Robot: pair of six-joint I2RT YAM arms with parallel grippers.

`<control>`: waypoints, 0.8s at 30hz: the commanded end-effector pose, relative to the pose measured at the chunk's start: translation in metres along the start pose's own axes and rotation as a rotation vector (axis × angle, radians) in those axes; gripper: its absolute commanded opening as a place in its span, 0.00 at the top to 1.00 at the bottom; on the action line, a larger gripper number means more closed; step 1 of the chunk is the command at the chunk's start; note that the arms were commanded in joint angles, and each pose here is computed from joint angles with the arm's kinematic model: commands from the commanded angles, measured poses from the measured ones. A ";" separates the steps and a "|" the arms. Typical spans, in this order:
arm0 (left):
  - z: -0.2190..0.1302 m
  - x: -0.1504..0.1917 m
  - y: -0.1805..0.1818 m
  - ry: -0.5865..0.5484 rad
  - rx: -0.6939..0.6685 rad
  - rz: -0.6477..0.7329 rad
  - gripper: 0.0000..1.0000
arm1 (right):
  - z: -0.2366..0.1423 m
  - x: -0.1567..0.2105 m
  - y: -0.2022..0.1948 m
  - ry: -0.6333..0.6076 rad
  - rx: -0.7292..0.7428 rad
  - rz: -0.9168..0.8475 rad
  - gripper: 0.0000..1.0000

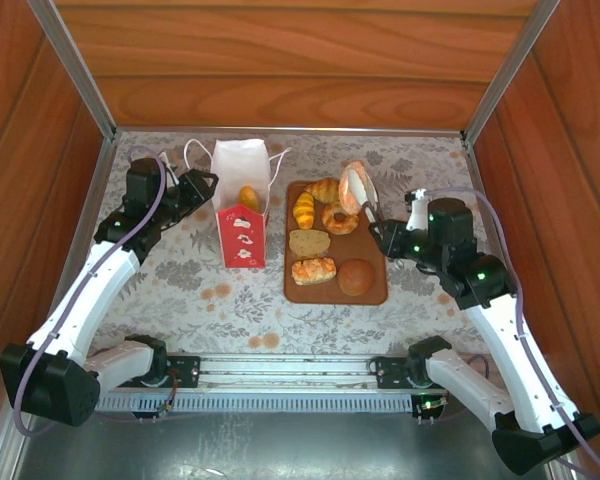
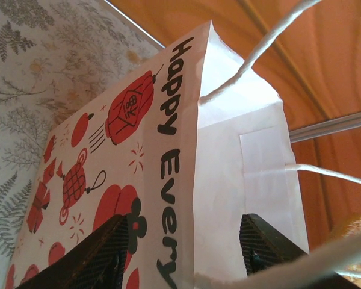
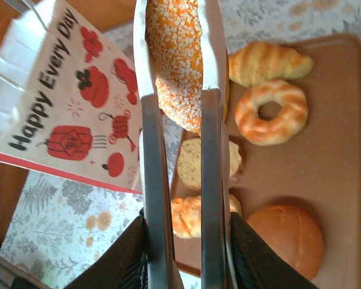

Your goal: Place the fake bread into the paper bag

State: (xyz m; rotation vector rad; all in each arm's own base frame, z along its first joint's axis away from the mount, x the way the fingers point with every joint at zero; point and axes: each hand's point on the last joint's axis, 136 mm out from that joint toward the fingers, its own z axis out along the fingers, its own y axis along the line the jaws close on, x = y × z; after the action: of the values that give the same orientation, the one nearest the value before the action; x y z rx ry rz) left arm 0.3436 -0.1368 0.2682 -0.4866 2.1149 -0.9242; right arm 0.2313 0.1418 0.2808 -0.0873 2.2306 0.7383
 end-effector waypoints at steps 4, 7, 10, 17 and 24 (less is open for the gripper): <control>0.008 -0.001 -0.003 -0.002 0.021 -0.022 0.50 | -0.021 -0.043 0.036 -0.128 -0.116 -0.088 0.76; 0.009 -0.001 0.001 -0.002 0.007 -0.021 0.54 | -0.027 -0.054 0.048 -0.151 -0.147 -0.101 0.76; 0.011 -0.001 0.004 -0.004 -0.007 -0.021 0.56 | -0.033 -0.065 0.060 -0.178 -0.186 -0.109 0.76; 0.011 0.000 0.006 -0.001 -0.009 -0.037 0.62 | -0.042 -0.085 0.108 -0.220 -0.358 -0.145 0.77; 0.009 0.000 0.004 -0.002 0.000 -0.043 0.72 | -0.032 -0.090 0.164 -0.189 -0.441 -0.292 0.77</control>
State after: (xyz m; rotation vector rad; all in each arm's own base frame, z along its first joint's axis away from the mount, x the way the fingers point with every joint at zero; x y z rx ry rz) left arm 0.3501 -0.1383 0.2604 -0.5271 2.1239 -0.9358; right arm 0.2307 0.2313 0.4072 -0.4383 1.9245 1.0036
